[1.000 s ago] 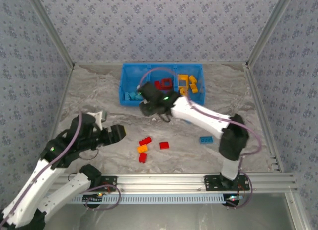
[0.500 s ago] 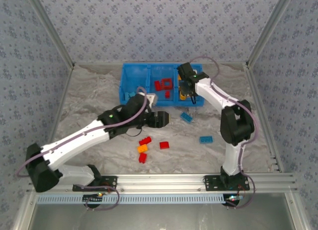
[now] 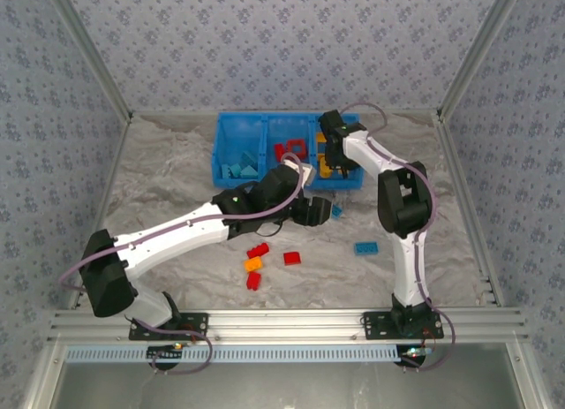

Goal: Sort the legos into containers by color

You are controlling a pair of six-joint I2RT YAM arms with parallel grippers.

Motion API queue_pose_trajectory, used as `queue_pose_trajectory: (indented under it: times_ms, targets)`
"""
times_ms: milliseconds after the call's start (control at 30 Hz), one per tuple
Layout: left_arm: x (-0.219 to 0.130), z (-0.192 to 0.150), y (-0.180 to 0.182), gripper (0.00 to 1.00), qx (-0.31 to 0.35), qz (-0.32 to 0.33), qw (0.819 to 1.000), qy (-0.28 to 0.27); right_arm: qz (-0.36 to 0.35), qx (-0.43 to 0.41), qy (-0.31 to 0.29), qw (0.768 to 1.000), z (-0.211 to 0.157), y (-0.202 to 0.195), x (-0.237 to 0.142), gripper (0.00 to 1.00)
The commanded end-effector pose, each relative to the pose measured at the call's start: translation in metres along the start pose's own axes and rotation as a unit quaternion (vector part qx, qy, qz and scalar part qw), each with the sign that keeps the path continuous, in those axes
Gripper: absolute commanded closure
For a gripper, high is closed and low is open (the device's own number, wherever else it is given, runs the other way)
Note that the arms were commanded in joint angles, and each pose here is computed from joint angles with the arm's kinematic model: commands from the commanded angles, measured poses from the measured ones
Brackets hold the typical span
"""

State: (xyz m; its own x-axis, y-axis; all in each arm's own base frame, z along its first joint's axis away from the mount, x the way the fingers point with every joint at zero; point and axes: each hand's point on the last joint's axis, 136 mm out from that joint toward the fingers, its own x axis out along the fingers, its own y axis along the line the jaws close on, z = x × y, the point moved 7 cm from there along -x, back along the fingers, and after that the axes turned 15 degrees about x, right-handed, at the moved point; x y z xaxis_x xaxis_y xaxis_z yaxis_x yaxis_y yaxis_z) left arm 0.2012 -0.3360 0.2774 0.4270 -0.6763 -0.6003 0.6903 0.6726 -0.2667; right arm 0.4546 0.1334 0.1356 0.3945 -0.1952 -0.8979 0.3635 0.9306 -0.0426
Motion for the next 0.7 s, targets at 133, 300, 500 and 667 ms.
queue_pose_trajectory:
  times_ms: [133, 300, 500, 667]
  targets:
    - [-0.008, 0.013, -0.008, 0.23, 0.013, -0.003, 1.000, -0.019, 0.012, -0.003, 0.013, 1.000, 0.000, 0.000, -0.007, 0.46]
    - [-0.007, 0.012, -0.006, 0.23, -0.008, 0.008, 1.000, -0.009, 0.047, -0.001, -0.031, 0.998, 0.013, 0.000, -0.058, 0.39]
    - [0.010, 0.010, 0.007, 0.27, -0.102, 0.063, 0.992, 0.042, 0.098, 0.014, -0.118, 0.988, 0.018, -0.029, -0.153, 0.41]
    - [0.054, 0.003, 0.013, 0.30, -0.181, 0.093, 0.973, 0.112, 0.156, 0.023, -0.157, 0.975, -0.028, -0.076, -0.212, 0.41]
